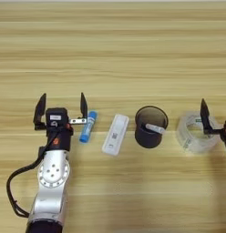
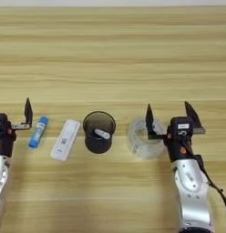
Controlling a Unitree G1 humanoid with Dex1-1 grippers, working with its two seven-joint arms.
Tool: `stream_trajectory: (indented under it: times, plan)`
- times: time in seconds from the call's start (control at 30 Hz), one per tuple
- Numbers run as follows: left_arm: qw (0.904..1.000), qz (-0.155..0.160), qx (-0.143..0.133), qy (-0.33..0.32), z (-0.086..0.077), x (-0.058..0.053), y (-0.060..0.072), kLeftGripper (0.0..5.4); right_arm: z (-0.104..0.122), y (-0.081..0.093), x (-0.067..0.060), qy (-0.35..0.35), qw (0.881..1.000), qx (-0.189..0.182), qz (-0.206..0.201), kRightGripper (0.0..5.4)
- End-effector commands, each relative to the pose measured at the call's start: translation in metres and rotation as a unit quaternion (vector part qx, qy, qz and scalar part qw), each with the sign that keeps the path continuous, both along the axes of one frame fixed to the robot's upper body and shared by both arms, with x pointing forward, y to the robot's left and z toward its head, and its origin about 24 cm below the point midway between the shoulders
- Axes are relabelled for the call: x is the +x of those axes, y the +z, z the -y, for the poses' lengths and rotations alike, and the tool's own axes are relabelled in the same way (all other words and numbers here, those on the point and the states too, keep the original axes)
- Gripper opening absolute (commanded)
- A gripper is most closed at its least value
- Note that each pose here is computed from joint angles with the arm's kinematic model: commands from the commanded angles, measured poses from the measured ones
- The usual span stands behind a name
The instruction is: Move the objects on the table
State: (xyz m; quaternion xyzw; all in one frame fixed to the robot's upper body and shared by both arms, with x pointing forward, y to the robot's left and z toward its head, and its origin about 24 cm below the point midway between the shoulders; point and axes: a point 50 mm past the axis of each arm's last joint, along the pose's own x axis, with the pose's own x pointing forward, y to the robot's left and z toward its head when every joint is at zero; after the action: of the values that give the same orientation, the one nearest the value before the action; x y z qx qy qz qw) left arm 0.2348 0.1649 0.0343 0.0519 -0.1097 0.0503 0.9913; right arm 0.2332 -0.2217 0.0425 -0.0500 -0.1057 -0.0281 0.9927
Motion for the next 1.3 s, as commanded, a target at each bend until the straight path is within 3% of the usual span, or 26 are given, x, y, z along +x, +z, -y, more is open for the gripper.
stream_trajectory:
  times: [0.03,0.33,0.63,0.83,0.97,1.03,1.3]
  plan:
    - [1.0000,-0.004,0.002,-0.001,0.000,0.002,0.001,5.38,0.008,0.004,0.002,-0.022,1.000,0.009,0.004,5.40]
    - [1.0000,-0.006,0.002,0.000,-0.001,0.003,0.000,5.38,0.015,0.002,0.003,-0.045,0.999,0.006,-0.002,5.40]
    - [0.9994,-0.031,0.007,-0.010,-0.004,0.004,-0.008,5.38,0.005,0.001,0.004,-0.026,1.000,0.014,-0.004,5.40]
    - [0.9967,-0.073,0.021,-0.028,-0.012,0.011,-0.021,5.38,-0.004,0.001,0.003,-0.018,1.000,0.019,-0.005,5.40]
    - [0.9941,-0.101,-0.002,-0.039,-0.019,0.014,-0.028,5.38,-0.009,0.001,0.001,-0.016,1.000,0.025,-0.006,5.40]
    - [0.9923,-0.116,0.007,-0.043,-0.021,0.015,-0.033,5.38,-0.012,0.002,0.000,-0.016,0.999,0.027,-0.007,5.40]
    - [0.9853,-0.155,0.014,-0.070,-0.016,0.019,-0.048,5.38,-0.017,0.003,-0.002,-0.016,0.999,0.032,-0.010,5.40]
